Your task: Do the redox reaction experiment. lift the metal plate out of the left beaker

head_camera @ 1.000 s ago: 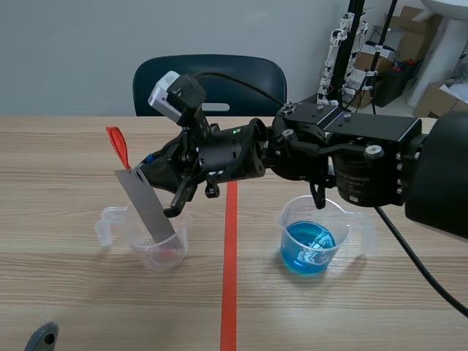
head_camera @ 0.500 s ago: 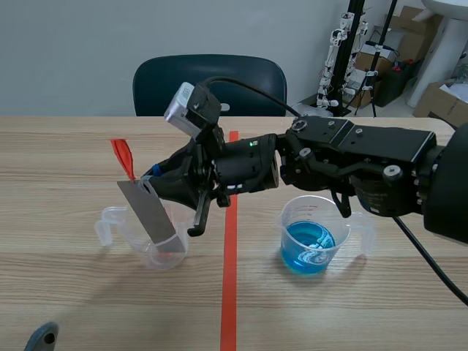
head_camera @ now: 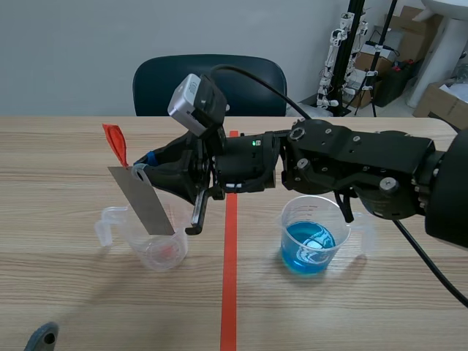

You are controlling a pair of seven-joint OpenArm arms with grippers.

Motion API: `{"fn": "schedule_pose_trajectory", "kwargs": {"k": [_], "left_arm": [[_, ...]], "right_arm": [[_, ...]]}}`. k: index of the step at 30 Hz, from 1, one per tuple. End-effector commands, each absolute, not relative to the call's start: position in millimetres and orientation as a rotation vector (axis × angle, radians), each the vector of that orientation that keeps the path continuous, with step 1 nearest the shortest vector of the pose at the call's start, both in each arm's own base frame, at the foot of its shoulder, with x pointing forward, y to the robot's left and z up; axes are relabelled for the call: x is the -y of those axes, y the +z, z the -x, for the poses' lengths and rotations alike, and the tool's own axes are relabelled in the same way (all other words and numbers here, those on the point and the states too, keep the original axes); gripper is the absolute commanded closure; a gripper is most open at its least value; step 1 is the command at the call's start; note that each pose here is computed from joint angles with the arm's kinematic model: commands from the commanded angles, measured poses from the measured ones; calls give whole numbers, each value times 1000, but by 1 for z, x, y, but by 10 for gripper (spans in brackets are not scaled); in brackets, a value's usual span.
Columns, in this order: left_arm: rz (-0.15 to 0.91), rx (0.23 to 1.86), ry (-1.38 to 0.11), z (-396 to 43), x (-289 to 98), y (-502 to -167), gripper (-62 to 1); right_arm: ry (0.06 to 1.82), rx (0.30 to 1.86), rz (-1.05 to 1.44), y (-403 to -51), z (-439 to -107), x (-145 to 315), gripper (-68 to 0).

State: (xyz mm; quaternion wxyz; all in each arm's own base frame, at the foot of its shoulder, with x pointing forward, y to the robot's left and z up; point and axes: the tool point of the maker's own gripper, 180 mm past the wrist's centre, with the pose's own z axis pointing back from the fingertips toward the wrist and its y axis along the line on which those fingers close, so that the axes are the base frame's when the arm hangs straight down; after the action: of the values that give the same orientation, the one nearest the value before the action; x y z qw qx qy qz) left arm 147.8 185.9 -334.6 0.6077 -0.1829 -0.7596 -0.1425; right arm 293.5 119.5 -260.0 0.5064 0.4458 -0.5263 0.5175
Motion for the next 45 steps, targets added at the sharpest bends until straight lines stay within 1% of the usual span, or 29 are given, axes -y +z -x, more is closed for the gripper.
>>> {"fn": "schedule_pose_trajectory", "kwargs": {"k": [1,9,20,27,32,39,45], "left_arm": [[424,1809,-326,-147,-190,-324,-623],[424,1809,-326,-147,-190,-324,-623],[424,1809,-326,-147,-190,-324,-623],[424,1809,-326,-147,-190,-324,-623],[424,1809,-326,-147,-190,-324,-623],[424,1809,-326,-147,-190,-324,-623],[424,1809,-326,-147,-190,-324,-623]], "right_arm": [[1247,1318,-1102,-244,-296,-120,-6],[1272,1334,-1118,-238,-291,-120,-6],[1349,1387,-1162,-208,-270,-116,-6],[1321,1441,-1132,-186,-273,-106,-6],[1265,1454,-1137,-165,-277,-102,-6],[1257,1436,-1104,-144,-284,-105,-6],[1247,1430,-1127,-130,-278,-106,-6]]}}
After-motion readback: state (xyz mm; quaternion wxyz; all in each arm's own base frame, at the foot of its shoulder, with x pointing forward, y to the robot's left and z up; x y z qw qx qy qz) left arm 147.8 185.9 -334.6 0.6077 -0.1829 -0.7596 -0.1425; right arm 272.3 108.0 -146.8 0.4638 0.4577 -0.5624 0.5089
